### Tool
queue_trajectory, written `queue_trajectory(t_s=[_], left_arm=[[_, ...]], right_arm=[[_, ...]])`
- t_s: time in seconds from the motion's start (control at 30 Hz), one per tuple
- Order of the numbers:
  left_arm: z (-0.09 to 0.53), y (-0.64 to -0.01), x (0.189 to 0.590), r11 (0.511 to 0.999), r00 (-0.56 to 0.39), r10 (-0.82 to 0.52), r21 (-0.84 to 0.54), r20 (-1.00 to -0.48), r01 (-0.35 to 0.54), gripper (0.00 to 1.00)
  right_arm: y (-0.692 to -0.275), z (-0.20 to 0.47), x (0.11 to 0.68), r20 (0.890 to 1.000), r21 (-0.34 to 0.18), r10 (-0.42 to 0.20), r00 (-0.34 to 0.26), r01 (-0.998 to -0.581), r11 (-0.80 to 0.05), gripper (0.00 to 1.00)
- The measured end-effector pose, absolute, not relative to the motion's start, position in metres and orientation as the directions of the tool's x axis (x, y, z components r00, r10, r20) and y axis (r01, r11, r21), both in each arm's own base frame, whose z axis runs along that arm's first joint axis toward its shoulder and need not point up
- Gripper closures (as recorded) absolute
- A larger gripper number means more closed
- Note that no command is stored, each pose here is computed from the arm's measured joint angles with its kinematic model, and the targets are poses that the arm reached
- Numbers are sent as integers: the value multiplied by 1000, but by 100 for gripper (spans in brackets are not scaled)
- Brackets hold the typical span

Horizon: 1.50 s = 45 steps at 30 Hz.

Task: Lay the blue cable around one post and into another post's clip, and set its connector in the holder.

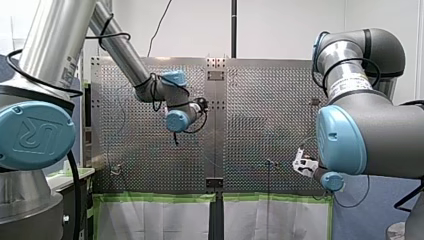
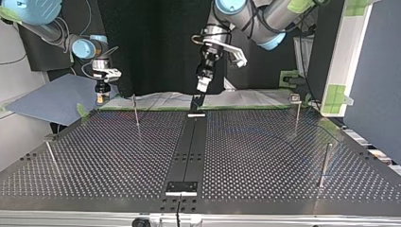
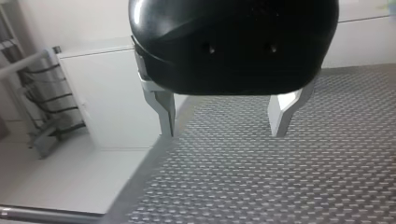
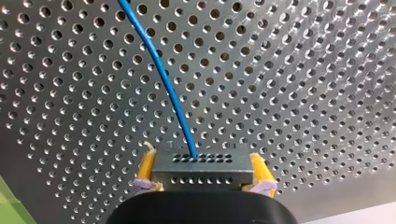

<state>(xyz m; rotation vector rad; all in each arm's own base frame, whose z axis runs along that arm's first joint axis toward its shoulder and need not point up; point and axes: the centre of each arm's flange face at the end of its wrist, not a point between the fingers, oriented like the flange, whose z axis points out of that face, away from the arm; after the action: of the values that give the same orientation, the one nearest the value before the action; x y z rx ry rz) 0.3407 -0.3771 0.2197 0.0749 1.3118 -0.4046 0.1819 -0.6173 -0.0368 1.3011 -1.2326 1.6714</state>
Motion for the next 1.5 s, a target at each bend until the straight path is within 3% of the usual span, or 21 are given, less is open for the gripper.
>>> queue_trajectory(t_s=[0.67,1.17,1.5], left_arm=[[140,-336,293,957,47,-121,-104,-992,270,0],[106,-303,249,965,-52,-44,-56,-998,258,0],[86,-279,215,966,-123,7,-25,-992,257,0]], right_arm=[[-621,-37,171,960,-273,-22,-279,-918,-287,100],[-619,-18,161,967,-246,-4,-254,-931,-268,100],[-596,12,161,958,-279,-9,-286,-925,-258,100]])
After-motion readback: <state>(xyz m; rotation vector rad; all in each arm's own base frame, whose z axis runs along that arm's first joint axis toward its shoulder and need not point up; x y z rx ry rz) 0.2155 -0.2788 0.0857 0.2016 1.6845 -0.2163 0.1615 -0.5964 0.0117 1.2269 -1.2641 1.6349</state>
